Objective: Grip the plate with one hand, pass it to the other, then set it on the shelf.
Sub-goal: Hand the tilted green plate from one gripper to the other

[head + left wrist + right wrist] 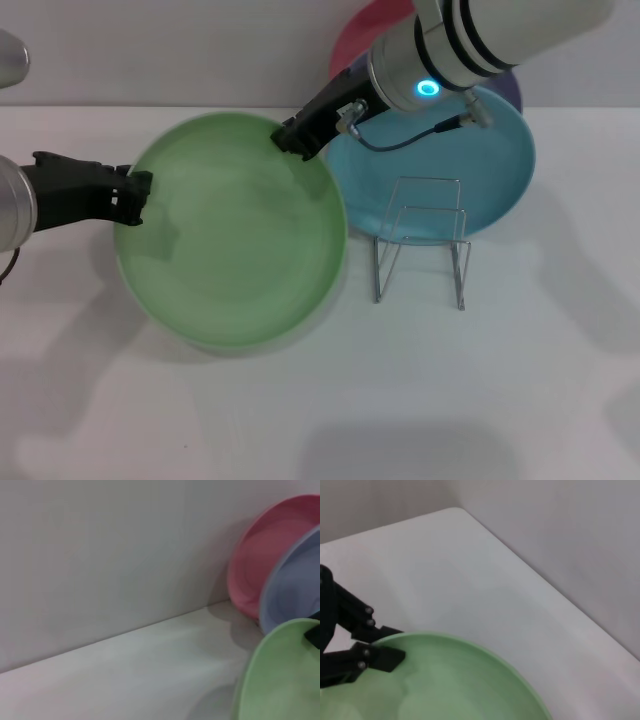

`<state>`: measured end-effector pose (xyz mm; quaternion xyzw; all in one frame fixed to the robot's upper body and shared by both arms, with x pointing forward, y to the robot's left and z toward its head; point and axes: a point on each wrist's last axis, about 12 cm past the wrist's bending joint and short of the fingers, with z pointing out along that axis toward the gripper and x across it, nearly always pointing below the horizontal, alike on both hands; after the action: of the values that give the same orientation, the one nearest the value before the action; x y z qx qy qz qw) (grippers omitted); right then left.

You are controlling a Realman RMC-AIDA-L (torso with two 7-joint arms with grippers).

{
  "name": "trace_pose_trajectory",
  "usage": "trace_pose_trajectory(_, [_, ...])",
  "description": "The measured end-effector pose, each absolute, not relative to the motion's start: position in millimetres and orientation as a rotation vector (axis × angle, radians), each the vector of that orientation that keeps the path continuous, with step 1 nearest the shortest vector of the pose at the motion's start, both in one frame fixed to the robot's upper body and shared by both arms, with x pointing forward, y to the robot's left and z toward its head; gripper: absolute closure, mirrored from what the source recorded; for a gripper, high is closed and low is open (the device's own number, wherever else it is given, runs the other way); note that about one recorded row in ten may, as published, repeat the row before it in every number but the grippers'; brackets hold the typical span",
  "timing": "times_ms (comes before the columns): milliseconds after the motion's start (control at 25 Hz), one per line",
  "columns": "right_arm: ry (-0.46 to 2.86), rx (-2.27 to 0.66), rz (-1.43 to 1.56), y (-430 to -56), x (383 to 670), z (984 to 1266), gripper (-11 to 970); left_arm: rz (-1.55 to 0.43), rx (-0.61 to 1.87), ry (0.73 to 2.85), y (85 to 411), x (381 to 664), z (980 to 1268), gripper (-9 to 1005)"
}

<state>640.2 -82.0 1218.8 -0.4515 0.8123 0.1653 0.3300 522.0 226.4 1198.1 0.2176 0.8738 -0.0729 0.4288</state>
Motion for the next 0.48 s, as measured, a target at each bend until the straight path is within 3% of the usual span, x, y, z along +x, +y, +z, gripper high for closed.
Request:
trace_pose_trajectory(200, [2.126,-1.180,0.433,-84,639,1218,913,-0.185,0.546,2.168,225,522,1201,851])
trace_pose_trajectory(480, [2.108,-1.191,0.430,-85,635,1220,917,-0.165,0.540,2.131,227,517,1212,572])
